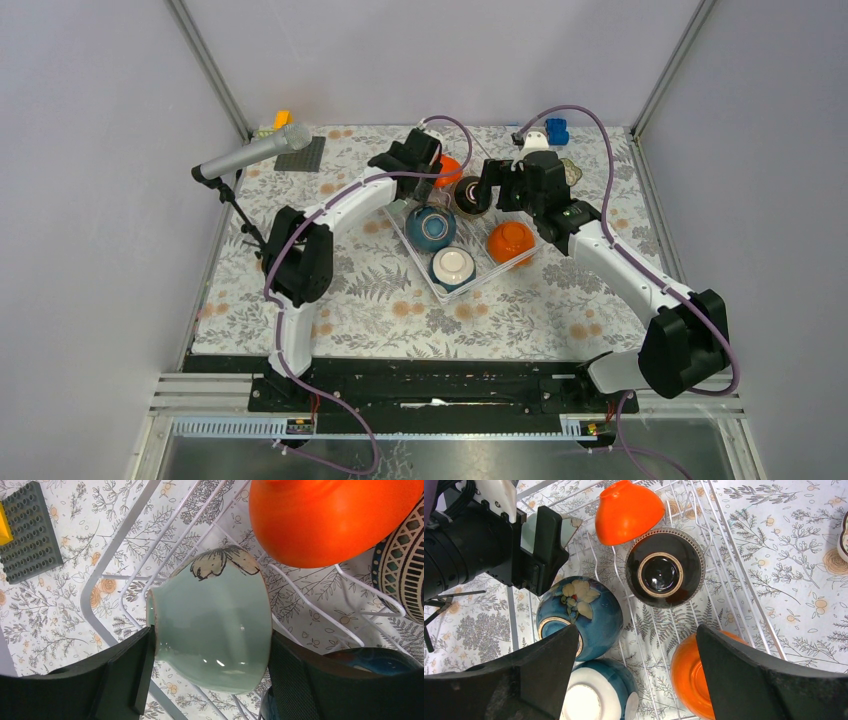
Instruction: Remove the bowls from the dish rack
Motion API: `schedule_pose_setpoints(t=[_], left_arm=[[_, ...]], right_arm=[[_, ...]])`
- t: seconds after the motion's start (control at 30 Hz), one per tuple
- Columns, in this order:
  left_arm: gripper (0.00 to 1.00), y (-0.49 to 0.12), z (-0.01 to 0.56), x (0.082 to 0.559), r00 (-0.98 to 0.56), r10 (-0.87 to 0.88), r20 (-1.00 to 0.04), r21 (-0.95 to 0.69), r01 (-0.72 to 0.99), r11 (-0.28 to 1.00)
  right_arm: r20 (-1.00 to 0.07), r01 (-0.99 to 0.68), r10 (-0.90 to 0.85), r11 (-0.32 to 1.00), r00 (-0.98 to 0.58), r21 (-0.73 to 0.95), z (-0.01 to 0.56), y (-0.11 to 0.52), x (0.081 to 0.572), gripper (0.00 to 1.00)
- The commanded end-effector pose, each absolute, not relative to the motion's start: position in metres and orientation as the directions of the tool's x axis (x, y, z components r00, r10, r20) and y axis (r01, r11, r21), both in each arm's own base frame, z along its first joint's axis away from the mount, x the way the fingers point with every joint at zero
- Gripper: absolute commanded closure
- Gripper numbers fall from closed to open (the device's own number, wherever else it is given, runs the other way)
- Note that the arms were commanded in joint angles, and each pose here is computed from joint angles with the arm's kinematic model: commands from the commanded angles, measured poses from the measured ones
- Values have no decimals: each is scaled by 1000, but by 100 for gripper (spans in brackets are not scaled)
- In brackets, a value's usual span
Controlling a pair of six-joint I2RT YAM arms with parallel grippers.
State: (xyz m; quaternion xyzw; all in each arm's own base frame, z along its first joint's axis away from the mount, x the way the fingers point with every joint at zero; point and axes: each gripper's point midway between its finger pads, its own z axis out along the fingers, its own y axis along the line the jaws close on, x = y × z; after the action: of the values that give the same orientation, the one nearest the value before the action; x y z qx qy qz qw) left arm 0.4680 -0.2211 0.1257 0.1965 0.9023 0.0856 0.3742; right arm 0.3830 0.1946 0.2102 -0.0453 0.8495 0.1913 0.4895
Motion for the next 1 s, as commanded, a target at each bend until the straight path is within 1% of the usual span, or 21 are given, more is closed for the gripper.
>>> schedule_pose_setpoints(t=[0.0,0.27,0.43,0.57,0.73,0.83,0.97], left_arm=[[31,-217,168,479,-596,360,-717,299,202,932],[38,-203,219,476,-505,332,-797,330,96,939],[39,-201,244,467,-435,266,-860,261,71,963],[43,-202,262,457,-357,178,-917,160,79,984],[46,-201,276,442,-309,53,-950,28,84,996],[47,-200,289,431,-269,-59,-961,-92,113,989],[49,-183,289,419,-251,-224,-942,-261,123,957]], right_arm=[[-882,-277,125,921,-454,274,233,194,386,6],[-881,-281,132,917,-455,282,235,195,384,6],[-882,-287,137,914,-451,288,238,194,381,6],[-885,-288,140,913,-444,289,241,193,379,6],[-885,-290,140,912,-444,289,242,193,377,6],[-885,-296,140,909,-444,292,243,194,377,6],[-884,-301,142,906,-445,297,243,195,375,6]])
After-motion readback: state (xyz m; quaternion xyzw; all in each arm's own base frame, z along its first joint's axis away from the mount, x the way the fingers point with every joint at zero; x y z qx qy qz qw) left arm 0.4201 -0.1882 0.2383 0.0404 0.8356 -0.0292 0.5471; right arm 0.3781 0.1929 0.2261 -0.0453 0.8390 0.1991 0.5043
